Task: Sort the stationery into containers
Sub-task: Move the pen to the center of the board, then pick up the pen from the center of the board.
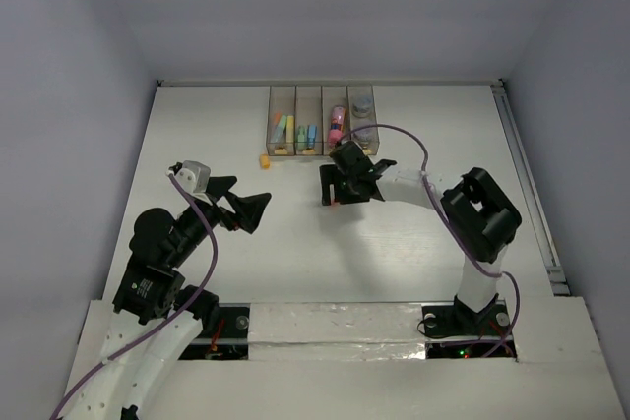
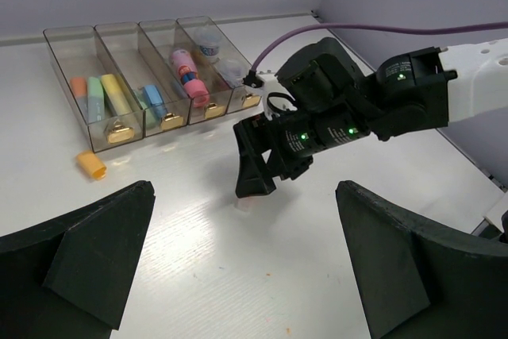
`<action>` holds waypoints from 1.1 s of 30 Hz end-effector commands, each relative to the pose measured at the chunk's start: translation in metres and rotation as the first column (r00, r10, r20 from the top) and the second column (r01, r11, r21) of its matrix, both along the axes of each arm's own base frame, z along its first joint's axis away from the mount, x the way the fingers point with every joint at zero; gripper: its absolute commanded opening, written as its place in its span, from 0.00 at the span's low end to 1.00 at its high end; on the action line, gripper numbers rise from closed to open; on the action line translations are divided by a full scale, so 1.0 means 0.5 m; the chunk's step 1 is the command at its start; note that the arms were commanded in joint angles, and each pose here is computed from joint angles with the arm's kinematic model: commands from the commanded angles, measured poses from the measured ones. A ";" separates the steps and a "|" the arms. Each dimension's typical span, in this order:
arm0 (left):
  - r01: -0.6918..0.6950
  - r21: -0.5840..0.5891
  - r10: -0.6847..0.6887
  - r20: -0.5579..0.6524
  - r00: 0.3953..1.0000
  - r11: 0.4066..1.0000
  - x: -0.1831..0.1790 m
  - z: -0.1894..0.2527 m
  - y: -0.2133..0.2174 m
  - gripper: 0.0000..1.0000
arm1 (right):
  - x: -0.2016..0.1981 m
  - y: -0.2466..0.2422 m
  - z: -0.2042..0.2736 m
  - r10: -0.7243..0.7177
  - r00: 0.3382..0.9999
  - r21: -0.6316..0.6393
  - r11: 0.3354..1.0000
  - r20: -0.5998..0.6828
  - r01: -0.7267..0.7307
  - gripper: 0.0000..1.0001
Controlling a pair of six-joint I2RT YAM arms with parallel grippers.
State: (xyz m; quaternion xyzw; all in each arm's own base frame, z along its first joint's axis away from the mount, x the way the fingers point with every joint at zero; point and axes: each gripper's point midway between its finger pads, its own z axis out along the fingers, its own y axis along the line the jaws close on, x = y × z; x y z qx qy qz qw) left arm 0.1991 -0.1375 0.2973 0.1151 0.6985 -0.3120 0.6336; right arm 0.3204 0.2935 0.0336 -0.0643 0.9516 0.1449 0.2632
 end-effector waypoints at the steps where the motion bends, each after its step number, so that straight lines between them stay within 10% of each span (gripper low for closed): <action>1: 0.009 -0.021 -0.007 0.062 0.998 1.000 0.000 0.044 -0.002 0.99 | 0.015 0.010 -0.011 0.020 1.000 -0.036 0.999 -0.003 -0.020 0.82; 6: 0.009 -0.020 -0.007 0.062 0.998 1.000 0.000 0.043 -0.002 0.99 | 0.025 0.008 -0.035 0.018 0.999 -0.092 0.996 -0.033 -0.021 0.81; 11: 0.009 -0.019 -0.007 0.061 0.998 1.000 0.000 0.043 -0.002 0.99 | 0.022 0.034 -0.038 0.042 0.999 -0.118 0.992 -0.027 -0.045 0.54; 18: 0.006 -0.020 -0.004 0.059 0.998 1.000 0.001 0.041 -0.001 0.99 | 0.021 0.023 -0.053 0.036 0.999 -0.209 0.977 -0.035 -0.042 0.52; 24: 0.005 -0.018 -0.005 0.049 0.999 1.000 0.004 0.037 -0.003 0.99 | 0.016 0.017 -0.062 0.027 0.999 -0.246 0.968 -0.045 -0.037 0.26; 33: 0.038 -0.014 -0.039 -0.041 0.998 0.999 0.024 0.000 -0.025 0.99 | 0.037 0.086 0.062 0.040 0.993 0.026 0.999 0.111 -0.043 0.02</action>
